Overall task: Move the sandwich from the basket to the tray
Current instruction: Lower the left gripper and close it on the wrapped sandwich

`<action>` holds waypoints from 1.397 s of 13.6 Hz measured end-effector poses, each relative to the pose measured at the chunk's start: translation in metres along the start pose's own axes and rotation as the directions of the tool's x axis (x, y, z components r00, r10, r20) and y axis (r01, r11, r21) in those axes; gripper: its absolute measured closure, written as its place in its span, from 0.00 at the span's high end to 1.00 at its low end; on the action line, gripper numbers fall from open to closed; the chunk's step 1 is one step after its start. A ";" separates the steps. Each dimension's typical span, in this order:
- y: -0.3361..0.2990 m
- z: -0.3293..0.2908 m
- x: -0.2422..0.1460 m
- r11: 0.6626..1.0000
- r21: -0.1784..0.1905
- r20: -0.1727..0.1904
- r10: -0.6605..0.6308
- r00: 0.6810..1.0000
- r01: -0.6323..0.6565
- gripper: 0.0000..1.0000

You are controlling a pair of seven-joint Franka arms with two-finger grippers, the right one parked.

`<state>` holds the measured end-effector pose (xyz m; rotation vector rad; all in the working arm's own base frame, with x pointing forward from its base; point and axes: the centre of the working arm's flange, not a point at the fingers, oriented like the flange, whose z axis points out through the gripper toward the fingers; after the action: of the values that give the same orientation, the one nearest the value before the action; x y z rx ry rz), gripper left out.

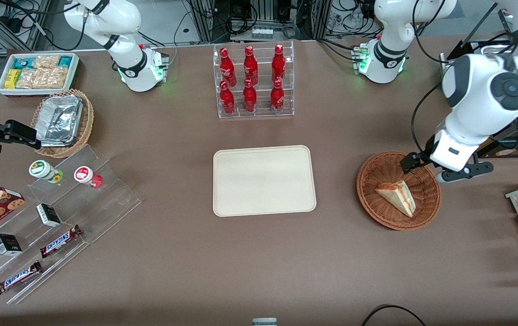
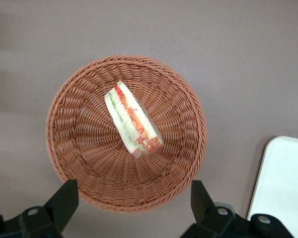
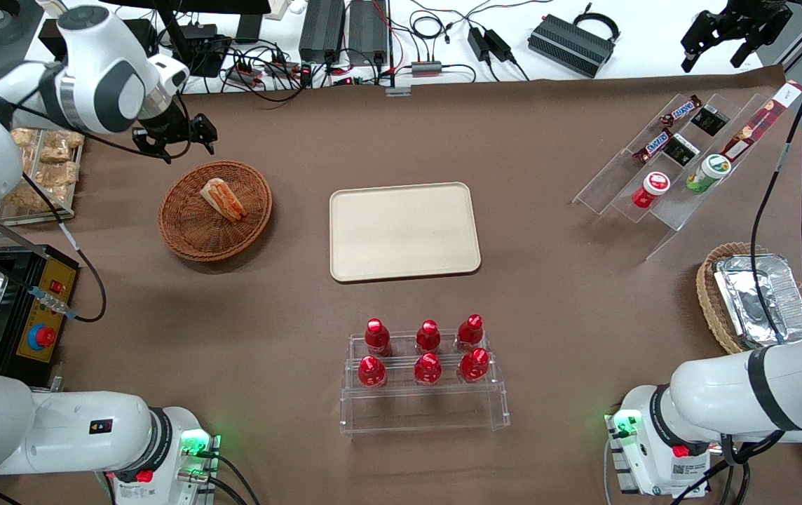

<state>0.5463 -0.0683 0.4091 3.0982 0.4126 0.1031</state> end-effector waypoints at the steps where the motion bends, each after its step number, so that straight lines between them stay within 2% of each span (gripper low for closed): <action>1: -0.001 0.013 -0.003 1.000 -0.003 -0.004 -0.025 1.000 0.025 1.00; 8: -0.004 0.074 -0.003 0.989 -0.012 0.006 -0.144 0.990 0.144 1.00; 19: -0.012 0.118 0.006 0.966 -0.025 0.004 -0.258 0.966 0.258 1.00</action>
<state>0.5564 -0.0561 0.2918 2.9859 0.8018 0.1018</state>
